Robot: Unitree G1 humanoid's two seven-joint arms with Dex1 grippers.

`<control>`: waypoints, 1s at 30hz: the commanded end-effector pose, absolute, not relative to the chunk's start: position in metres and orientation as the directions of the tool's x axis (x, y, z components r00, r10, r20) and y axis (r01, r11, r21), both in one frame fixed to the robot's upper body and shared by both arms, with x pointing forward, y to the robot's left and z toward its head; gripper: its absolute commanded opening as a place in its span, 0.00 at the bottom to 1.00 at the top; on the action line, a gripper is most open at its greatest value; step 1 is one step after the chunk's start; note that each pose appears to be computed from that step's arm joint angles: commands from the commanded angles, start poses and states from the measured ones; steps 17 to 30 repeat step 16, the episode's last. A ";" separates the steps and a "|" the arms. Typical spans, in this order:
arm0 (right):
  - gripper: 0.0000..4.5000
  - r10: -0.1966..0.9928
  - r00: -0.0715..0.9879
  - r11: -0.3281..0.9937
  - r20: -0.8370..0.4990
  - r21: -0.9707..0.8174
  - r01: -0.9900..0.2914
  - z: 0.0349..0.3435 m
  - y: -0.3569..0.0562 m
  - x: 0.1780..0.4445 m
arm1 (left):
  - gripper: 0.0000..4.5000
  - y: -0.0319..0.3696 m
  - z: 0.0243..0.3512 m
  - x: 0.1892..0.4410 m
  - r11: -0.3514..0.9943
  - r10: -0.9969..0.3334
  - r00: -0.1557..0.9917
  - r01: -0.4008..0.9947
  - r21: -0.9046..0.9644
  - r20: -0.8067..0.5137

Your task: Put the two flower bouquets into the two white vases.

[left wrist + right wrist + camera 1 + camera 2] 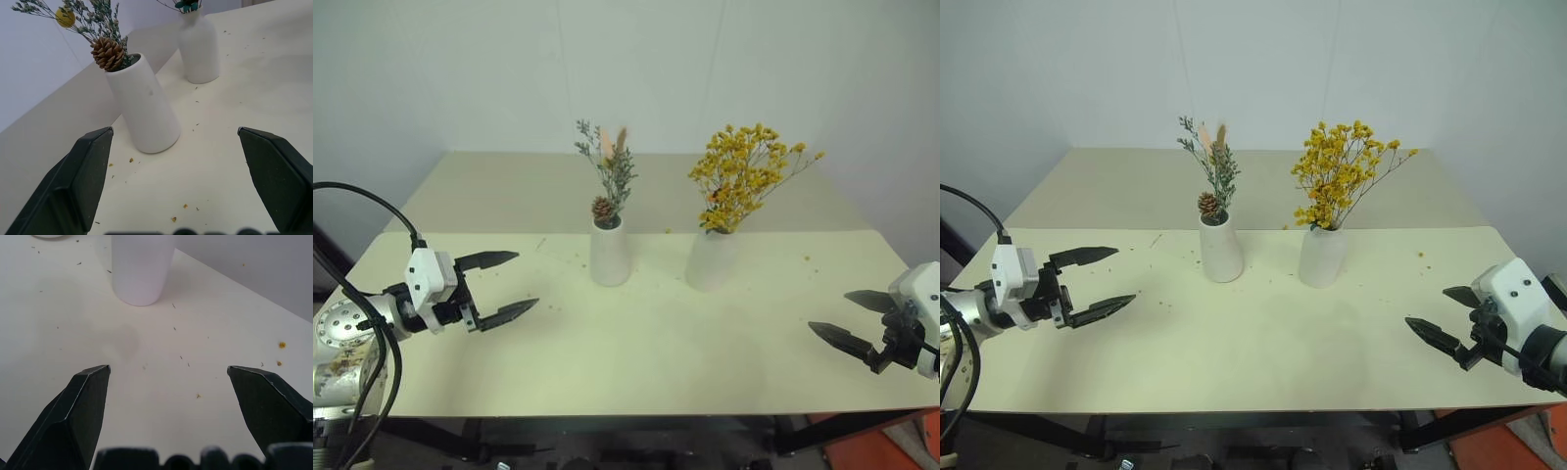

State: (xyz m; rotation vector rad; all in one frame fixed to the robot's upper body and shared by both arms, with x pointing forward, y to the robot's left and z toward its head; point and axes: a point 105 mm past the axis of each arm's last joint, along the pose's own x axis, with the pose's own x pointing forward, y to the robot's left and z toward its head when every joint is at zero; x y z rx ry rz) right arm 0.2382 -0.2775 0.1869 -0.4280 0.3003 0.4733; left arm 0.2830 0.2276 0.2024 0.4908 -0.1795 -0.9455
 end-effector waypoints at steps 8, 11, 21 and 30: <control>1.00 0.350 0.875 0.805 -0.335 -0.371 -0.464 0.195 -0.280 0.233 | 0.99 0.225 0.214 0.287 0.462 -0.822 0.568 0.717 0.522 -0.053; 1.00 0.348 0.875 0.806 -0.337 -0.369 -0.462 0.193 -0.281 0.233 | 0.99 0.224 0.215 0.288 0.463 -0.822 0.568 0.715 0.523 -0.049; 1.00 0.367 0.873 0.802 -0.322 -0.366 -0.472 0.197 -0.277 0.237 | 0.99 0.221 0.213 0.293 0.453 -0.824 0.564 0.716 0.531 -0.057; 1.00 0.367 0.873 0.802 -0.322 -0.366 -0.472 0.197 -0.277 0.237 | 0.99 0.221 0.213 0.293 0.453 -0.824 0.564 0.716 0.531 -0.057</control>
